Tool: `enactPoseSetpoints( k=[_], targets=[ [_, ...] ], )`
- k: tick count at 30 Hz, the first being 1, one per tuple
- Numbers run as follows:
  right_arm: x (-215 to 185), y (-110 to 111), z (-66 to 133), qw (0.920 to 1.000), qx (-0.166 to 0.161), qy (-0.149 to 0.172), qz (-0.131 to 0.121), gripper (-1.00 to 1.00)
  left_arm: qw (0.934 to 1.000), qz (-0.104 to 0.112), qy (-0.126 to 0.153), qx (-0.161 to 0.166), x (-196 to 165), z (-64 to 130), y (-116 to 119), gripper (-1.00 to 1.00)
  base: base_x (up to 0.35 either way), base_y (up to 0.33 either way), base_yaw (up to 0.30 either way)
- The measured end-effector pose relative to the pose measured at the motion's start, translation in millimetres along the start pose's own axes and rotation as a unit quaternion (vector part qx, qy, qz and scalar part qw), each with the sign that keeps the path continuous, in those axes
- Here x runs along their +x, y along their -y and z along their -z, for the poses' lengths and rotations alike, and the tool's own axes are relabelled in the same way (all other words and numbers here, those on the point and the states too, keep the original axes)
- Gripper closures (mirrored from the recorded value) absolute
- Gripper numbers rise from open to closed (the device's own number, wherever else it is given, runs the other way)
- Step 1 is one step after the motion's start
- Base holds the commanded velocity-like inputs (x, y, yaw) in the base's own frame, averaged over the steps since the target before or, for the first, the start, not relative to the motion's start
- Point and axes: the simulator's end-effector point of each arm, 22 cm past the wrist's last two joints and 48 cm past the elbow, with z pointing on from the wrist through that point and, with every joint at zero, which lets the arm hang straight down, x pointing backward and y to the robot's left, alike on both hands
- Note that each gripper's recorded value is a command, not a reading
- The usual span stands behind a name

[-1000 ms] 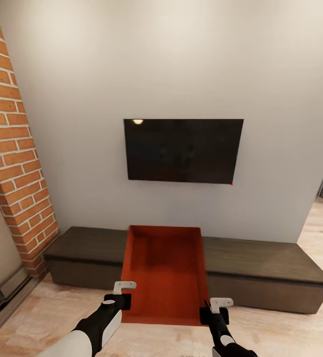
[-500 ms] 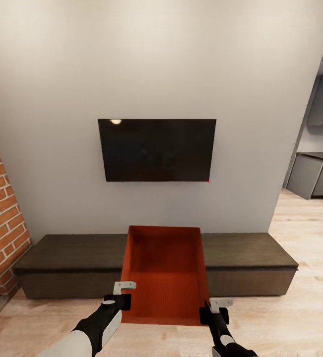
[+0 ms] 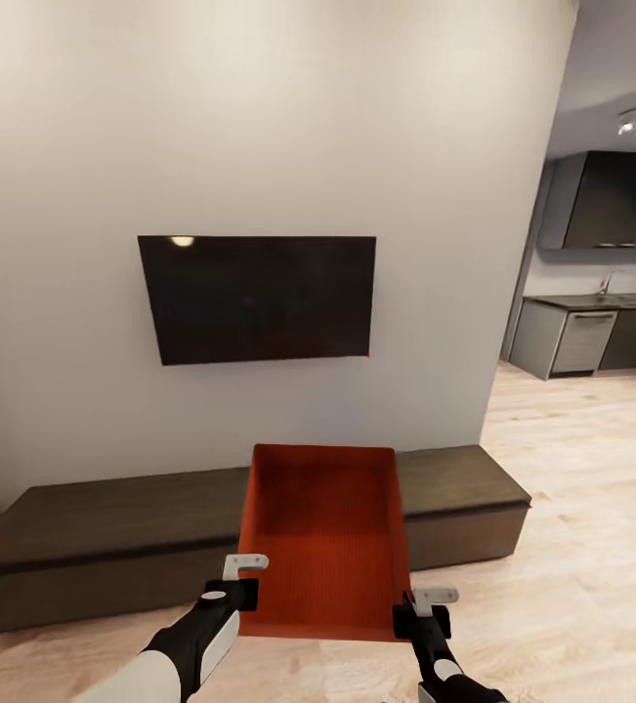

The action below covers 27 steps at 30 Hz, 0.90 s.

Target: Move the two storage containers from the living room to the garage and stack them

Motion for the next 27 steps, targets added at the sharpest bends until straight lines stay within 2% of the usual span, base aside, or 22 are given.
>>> enactPoseSetpoints(
  k=[27],
  targets=[
    [-8.5, 0.5, 1.3, 1.0, -0.001, 0.008, 0.0, 1.0, 1.0, 0.001, 0.008, 0.0, -7.5, 4.2, -0.1, 1.0, 0.0, 0.0, -0.278]
  ],
)
